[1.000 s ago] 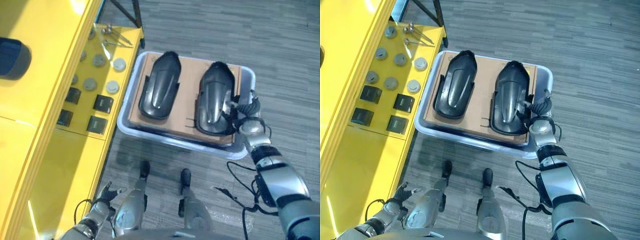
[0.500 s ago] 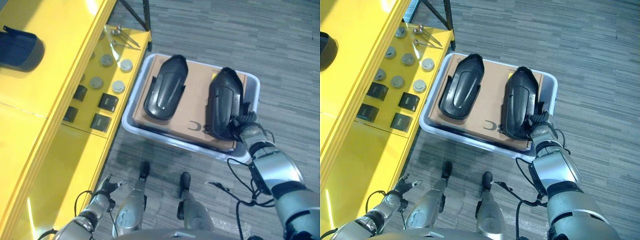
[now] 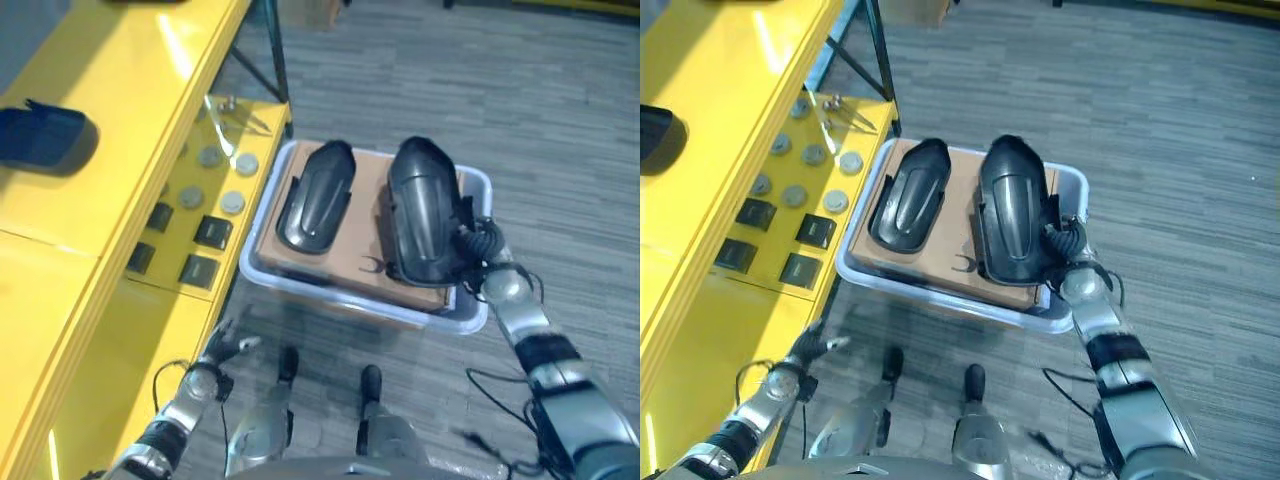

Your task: Move parts from the plastic box to the shelf.

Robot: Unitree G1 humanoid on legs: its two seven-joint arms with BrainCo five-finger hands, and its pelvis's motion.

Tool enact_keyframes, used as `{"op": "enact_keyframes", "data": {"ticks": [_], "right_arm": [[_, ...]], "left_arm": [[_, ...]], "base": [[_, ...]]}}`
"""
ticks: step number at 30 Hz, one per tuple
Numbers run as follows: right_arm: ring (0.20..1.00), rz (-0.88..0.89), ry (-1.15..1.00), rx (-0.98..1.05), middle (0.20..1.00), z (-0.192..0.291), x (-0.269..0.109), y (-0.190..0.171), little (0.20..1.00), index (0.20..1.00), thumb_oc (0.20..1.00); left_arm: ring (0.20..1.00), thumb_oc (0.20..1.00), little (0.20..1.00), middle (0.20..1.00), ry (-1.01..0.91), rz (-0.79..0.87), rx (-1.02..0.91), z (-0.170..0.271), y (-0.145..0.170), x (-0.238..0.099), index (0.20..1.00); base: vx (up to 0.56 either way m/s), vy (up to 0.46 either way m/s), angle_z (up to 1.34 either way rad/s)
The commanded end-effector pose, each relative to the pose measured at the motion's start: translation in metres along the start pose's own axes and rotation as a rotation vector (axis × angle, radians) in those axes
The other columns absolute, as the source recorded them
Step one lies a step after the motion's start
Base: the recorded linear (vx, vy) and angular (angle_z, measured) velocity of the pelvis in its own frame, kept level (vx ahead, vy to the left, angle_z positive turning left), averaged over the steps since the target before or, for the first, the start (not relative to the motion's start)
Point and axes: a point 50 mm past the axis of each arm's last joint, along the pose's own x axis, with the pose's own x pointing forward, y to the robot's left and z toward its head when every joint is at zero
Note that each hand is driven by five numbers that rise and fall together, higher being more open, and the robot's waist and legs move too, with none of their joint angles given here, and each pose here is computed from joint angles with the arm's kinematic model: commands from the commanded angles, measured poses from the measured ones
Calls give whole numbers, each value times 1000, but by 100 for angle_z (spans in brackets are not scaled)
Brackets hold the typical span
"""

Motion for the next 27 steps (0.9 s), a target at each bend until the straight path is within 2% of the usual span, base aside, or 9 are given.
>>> {"op": "enact_keyframes", "data": {"ticks": [1,3,4,9,13,15,17,27], "right_arm": [[200,-147,-60,-195,200,5,11,-42,200,200,200],[200,-172,-118,-201,200,14,3,-48,200,200,200],[200,-196,-215,-214,200,33,-3,-53,200,200,200],[200,-216,-356,-196,200,62,-11,-54,200,200,200],[200,-191,-553,-108,200,105,-25,-35,200,200,200],[200,-188,-560,-105,200,106,-26,-33,200,200,200],[200,-169,-639,-98,200,124,-31,-24,200,200,200],[200,-38,-799,-54,200,163,-42,7,200,200,200]], "left_arm": [[1000,1000,1000,1000,-80,23,-59,21,24,11,1000],[1000,1000,1000,1000,-195,19,-71,47,35,6,1000],[1000,1000,1000,1000,-296,16,-147,71,39,4,1000],[1000,1000,1000,1000,-362,-49,-333,92,25,5,1000],[1000,1000,1000,1000,-366,-273,-764,131,-35,11,1000],[1000,1000,1000,1000,-356,-297,-777,135,-41,13,1000],[1000,1000,1000,1000,-328,-390,-858,149,-63,12,1000],[1000,1000,1000,1000,-368,-551,-818,183,-90,4,1000]], "base": [[33,-42,-1],[52,-49,-1],[30,-42,-14],[26,-36,-19],[11,-31,-16],[2,-6,-13],[7,0,-16],[-2,2,-2]]}}
